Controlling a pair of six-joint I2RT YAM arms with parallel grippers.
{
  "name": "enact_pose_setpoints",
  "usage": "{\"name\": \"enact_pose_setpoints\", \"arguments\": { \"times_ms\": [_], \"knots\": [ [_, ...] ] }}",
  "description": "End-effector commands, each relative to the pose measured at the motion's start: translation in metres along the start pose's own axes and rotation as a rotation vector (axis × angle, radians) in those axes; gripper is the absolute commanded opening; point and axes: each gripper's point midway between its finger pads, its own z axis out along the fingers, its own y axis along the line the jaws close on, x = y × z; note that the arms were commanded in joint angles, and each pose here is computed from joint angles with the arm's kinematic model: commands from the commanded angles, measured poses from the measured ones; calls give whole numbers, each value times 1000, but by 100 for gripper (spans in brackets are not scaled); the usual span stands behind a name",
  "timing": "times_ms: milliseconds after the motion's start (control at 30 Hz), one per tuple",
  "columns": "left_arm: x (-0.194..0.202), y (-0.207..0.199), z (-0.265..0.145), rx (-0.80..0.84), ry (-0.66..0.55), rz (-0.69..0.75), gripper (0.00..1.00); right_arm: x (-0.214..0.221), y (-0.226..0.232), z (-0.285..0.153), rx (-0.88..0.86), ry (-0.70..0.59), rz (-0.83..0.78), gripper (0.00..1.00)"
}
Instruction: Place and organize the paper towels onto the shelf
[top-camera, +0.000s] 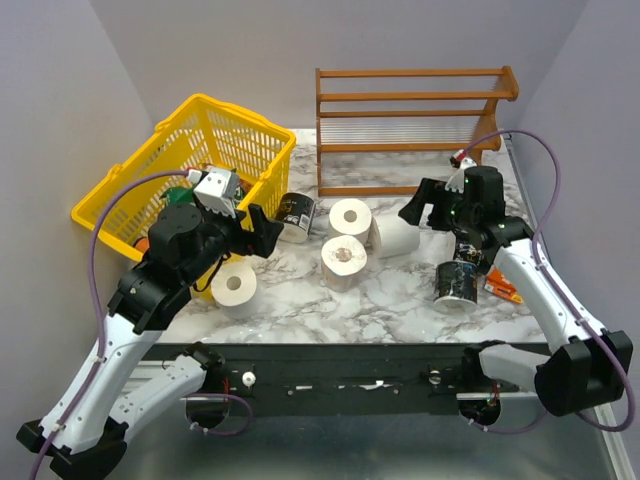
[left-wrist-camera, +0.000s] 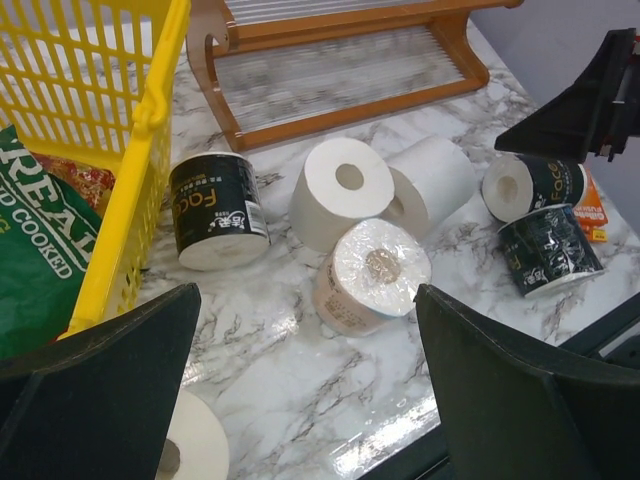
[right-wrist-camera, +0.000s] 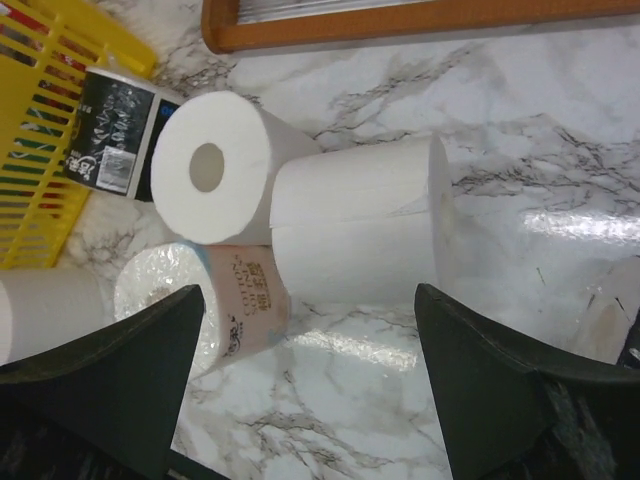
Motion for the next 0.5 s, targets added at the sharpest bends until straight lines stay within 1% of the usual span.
{"name": "enact_pose_setpoints", "arguments": {
  "times_ms": [0,33,100,200,333,367,400,467],
  "knots": [
    [8,6,0,-18,11,12,99,1,7,10,-251,45,55,93],
    [12,7,1,-20,20,14,99,-2,4,14,-269,45,49,93],
    [13,8,3,-25,19,14,99,6,-1,27,-273,95,46,91],
    [17,11,5,-32,11,18,99,11,-8,38,-289,127,28,91],
    [22,18,7,-57,-2,26,99,13,-45,52,-231,147,78,90],
    [23,20,7,-68,-6,29,99,17,-44,55,-255,156,79,91],
    [22,22,6,-74,-16,34,99,17,-42,52,-321,165,97,91],
    [25,27,4,-91,-29,46,99,25,-43,58,-360,198,97,91]
  ]
}}
